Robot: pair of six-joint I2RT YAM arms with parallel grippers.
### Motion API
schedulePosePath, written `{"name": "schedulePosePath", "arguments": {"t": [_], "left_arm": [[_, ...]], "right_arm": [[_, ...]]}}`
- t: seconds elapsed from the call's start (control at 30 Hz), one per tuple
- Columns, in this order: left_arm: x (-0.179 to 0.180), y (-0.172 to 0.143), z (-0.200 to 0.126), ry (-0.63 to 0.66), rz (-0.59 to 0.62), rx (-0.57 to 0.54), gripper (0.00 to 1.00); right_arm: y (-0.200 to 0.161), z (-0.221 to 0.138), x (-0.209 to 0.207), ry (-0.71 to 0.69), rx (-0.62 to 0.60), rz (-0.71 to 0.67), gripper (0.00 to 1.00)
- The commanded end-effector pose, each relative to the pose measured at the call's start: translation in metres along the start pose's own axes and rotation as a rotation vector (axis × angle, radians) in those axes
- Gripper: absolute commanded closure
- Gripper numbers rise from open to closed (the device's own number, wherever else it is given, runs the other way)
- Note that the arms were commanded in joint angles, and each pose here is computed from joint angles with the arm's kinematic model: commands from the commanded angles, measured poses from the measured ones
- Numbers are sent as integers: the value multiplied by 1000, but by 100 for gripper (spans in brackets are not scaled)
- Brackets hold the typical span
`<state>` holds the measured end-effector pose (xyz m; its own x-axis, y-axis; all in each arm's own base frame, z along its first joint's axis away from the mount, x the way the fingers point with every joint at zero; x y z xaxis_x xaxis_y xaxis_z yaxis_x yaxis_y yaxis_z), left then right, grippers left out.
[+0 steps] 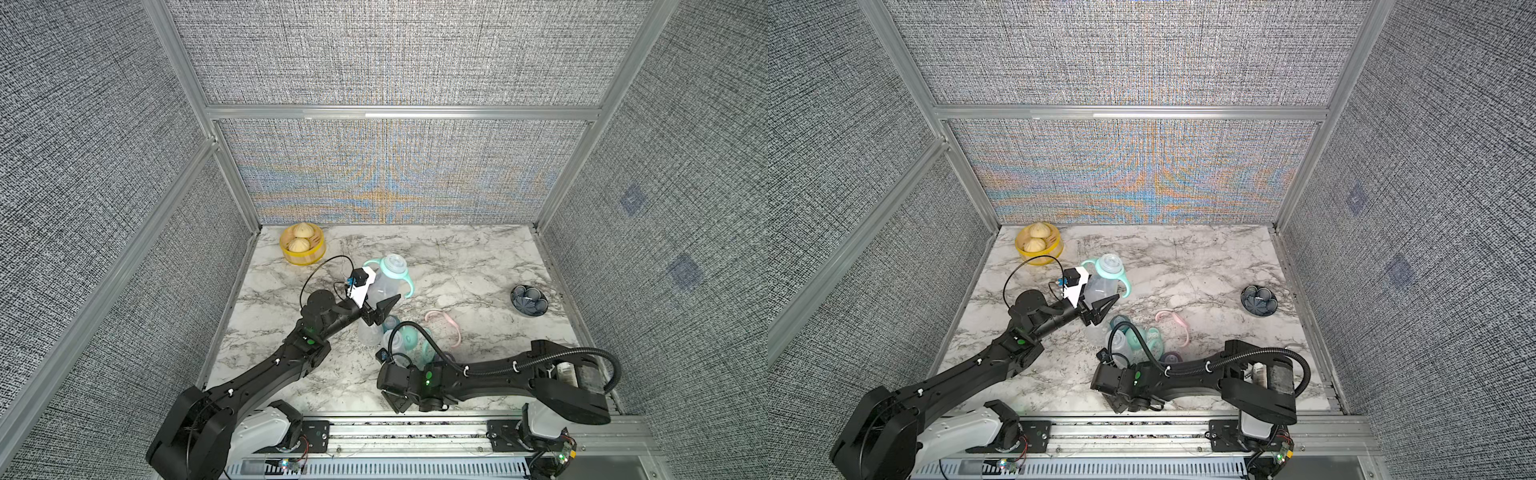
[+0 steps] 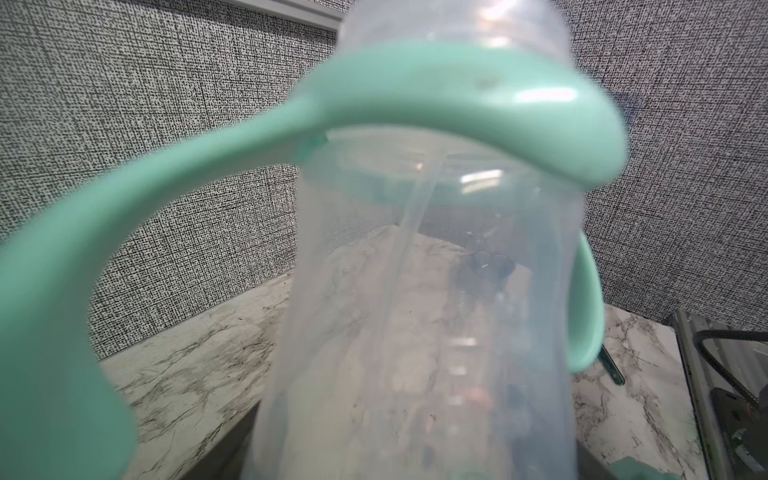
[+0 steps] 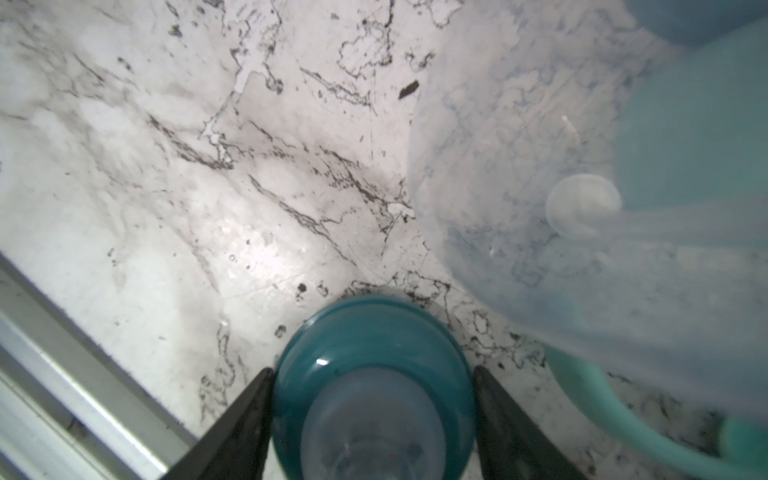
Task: Assemble the baby bottles
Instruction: Pick up the nipple from the center of the board, then close the nipple on the baby bottle.
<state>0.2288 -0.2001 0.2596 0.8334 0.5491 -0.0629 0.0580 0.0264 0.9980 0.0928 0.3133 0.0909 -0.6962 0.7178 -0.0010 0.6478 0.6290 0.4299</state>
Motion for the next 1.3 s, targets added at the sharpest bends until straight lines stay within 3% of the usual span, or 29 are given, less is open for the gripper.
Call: {"name": "schedulePosePath", "arguments": {"t": [0.0, 0.3, 0.57, 0.93, 1.27], "left_arm": [[0, 6, 0, 2, 17, -32, 98], [2, 6, 3, 3, 16, -33, 98], [3, 5, 6, -4, 13, -37, 98], [-1, 1, 14, -77, 24, -31, 99], [-9, -8, 21, -208, 27, -15, 99]], "right_arm": [[-13, 3, -6, -29, 61, -12, 33], [-4, -30, -12, -1, -22, -33, 37], [1, -86, -25, 112, -143, -39, 37], [10, -165, -109, 170, -308, 119, 39], [58, -241, -161, 182, -455, 143, 40]]}}
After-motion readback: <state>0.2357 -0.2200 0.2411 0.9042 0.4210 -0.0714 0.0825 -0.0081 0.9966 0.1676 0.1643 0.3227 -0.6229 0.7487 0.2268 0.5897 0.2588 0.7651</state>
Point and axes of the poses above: each gripper's point midway between its finger pads, its own z axis out along the fingers, its own x axis along the line the jaws close on, y = z × x, the point moved 8 cm from there along -z, back along the fingers, and after that the axes turned 1 degree about -z, right-handed, at the moved point
